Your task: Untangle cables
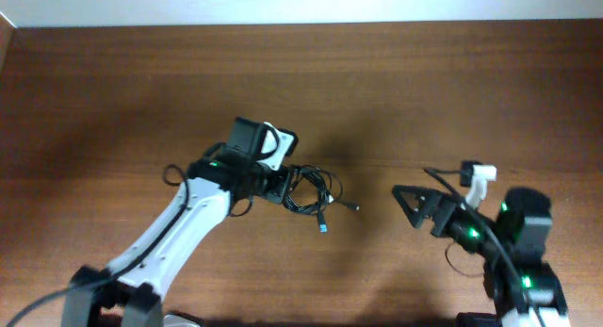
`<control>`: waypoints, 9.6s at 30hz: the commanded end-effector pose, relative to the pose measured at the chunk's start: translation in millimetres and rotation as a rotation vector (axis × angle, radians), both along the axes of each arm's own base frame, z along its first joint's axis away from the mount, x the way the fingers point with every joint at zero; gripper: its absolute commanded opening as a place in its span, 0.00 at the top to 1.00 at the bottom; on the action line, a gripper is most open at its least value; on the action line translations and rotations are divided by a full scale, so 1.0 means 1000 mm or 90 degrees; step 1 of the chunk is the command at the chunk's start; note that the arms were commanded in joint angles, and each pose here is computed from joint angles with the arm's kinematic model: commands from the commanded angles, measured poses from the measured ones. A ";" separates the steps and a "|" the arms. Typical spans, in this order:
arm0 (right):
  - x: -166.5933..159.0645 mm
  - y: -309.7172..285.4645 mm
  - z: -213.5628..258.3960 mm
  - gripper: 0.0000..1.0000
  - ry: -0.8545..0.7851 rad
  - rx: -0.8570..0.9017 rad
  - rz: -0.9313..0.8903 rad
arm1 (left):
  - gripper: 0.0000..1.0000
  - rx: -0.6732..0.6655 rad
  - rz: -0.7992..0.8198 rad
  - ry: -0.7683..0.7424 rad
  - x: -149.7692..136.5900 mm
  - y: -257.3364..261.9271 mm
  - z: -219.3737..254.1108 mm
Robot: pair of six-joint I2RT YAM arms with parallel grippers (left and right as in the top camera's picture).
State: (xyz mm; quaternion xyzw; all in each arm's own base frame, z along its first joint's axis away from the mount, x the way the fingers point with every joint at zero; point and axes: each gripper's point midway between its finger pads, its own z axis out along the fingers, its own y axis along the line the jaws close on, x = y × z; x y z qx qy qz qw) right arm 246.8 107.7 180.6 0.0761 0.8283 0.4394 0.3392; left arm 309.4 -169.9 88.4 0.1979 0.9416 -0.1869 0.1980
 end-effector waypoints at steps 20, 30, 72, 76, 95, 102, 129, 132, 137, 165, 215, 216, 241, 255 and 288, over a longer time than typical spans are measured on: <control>0.024 0.144 -0.045 0.45 -0.128 -0.044 0.295 | 1.00 -0.136 -0.139 -0.025 -0.026 -0.015 0.053; 0.015 0.156 -0.001 0.96 -0.207 0.039 0.347 | 1.00 -0.048 -0.071 -0.043 -0.009 0.007 0.041; 0.043 0.129 0.002 0.60 0.016 0.152 0.147 | 1.00 -0.100 -0.092 -0.128 0.017 0.023 0.061; 0.042 0.139 -0.005 0.55 0.052 0.160 0.120 | 1.00 -0.102 -0.096 -0.133 0.018 0.021 0.062; 0.078 0.145 -0.038 0.48 0.156 0.240 -0.045 | 1.00 -0.142 -0.129 -0.129 0.010 0.010 0.067; 0.072 0.151 -0.037 0.48 0.198 0.271 -0.041 | 1.00 -0.197 -0.173 -0.132 0.001 -0.003 0.077; 0.111 0.056 -0.071 0.96 0.162 0.155 -0.133 | 1.00 0.088 0.278 -0.098 0.045 0.094 0.040; 0.104 0.050 -0.084 0.96 0.204 0.146 -0.137 | 1.00 0.073 0.285 -0.099 0.047 0.092 0.041; 0.093 0.061 -0.084 0.69 0.187 0.121 -0.065 | 1.00 -0.022 0.226 -0.078 0.044 0.062 0.048; 0.031 0.151 -0.051 0.74 0.142 0.159 0.207 | 1.00 -0.178 0.198 -0.012 0.032 0.009 0.064; 0.048 0.154 -0.016 0.96 0.114 0.246 0.170 | 1.00 -0.167 0.131 -0.020 0.019 -0.016 0.063; 0.053 0.150 -0.022 0.96 0.115 0.231 0.144 | 1.00 -0.164 0.114 -0.023 0.016 -0.021 0.063; 0.075 0.126 -0.061 0.61 0.148 0.151 0.001 | 1.00 -0.318 -0.242 -0.035 -0.048 -0.089 0.097; 0.048 0.112 -0.113 0.10 0.269 0.056 -0.010 | 1.00 -0.127 -0.062 -0.139 0.012 -0.048 0.072; -0.002 0.144 -0.111 0.40 0.527 0.184 0.020 | 0.88 -0.296 0.838 0.300 0.002 0.006 0.033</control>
